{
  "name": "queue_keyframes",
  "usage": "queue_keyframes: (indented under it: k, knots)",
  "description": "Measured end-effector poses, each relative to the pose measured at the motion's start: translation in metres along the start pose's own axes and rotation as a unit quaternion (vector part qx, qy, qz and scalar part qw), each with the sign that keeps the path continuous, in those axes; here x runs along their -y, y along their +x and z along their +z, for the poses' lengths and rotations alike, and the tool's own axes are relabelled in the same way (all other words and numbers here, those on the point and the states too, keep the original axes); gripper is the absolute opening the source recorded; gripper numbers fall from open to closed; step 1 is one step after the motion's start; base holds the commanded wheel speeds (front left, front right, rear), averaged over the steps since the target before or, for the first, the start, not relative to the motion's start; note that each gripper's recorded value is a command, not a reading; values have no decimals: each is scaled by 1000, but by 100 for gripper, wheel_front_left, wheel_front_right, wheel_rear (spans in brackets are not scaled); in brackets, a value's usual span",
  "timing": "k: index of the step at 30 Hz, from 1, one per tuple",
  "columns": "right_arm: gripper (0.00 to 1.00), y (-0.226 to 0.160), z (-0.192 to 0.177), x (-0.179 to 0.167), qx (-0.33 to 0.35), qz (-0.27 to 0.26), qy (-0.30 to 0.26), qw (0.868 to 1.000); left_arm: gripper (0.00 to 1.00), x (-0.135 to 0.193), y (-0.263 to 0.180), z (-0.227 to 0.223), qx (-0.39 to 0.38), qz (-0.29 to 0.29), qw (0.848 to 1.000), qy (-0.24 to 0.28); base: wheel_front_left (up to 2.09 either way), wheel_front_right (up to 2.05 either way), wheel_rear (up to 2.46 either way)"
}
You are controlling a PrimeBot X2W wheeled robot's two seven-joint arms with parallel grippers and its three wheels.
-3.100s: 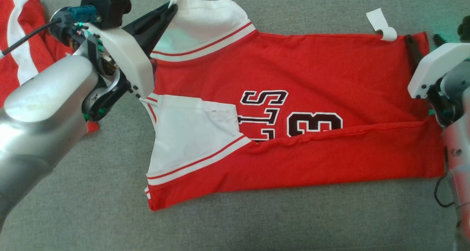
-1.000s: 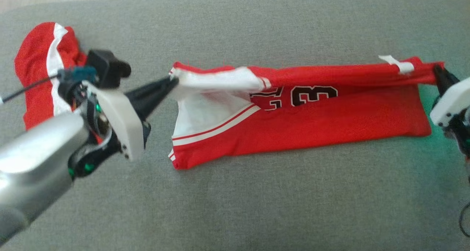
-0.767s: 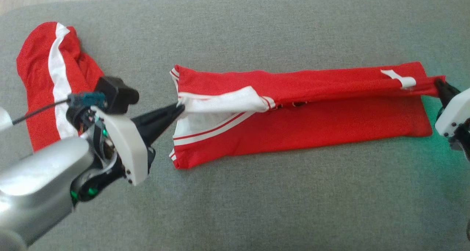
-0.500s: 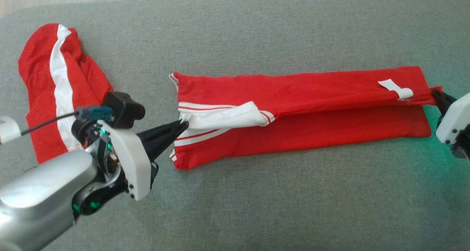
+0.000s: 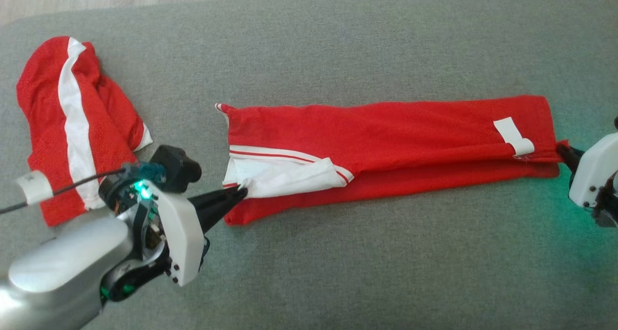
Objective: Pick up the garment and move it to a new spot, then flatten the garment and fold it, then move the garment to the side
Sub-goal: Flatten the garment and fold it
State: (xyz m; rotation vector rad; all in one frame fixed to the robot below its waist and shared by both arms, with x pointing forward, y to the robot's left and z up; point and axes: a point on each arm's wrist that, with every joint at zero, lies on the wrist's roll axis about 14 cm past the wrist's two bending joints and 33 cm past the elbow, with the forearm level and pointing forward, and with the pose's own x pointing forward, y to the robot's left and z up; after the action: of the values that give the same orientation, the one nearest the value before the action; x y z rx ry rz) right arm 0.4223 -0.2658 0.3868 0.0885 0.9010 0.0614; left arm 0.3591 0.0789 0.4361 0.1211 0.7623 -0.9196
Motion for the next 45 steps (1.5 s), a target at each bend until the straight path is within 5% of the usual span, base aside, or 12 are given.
queue_keyframes:
  k: [3, 4, 5, 6, 14, 21, 26, 30, 40, 45]
  knots:
    - [0, 1, -2, 0, -5, 0, 1, 1000, 0, 1, 3, -7, -7, -1, 1000, -6, 0, 0, 0]
    - [9, 1, -3, 0, -5, 0, 3, 1000, 0, 0, 4, -8, -9, 0, 1000, -6, 0, 0, 0]
    - [81, 1, -2, 1, -4, -1, 4, 1000, 49, -2, 5, -9, -9, 6, 1000, -6, 0, 0, 0]
    - [100, 1, -2, 1, -2, -2, 5, 1000, 100, -3, 6, -9, -5, 10, 1000, -6, 0, 0, 0]
    - [100, -19, 52, -3, 155, 4, 34, 987, 100, -27, 3, 42, 148, 86, 984, -48, 0, 0, 0]
    - [100, -72, 120, -49, 364, 46, 20, 930, 100, -60, -37, 93, 329, 186, 921, -88, 0, 0, 0]
    - [100, -94, 119, -73, 436, 58, 24, 898, 100, -69, -65, 114, 405, 248, 874, -101, 0, 0, 0]
    - [100, -91, 95, -95, 442, 70, 42, 893, 100, -63, -73, 101, 437, 267, 848, -134, 0, 0, 0]
    - [100, -80, 40, -109, 423, 64, 62, 902, 100, -45, -72, 48, 440, 296, 833, -160, 0, 0, 0]
    - [100, -71, 23, -110, 400, 59, 63, 912, 100, -41, -68, 28, 422, 304, 841, -151, 0, 0, 0]
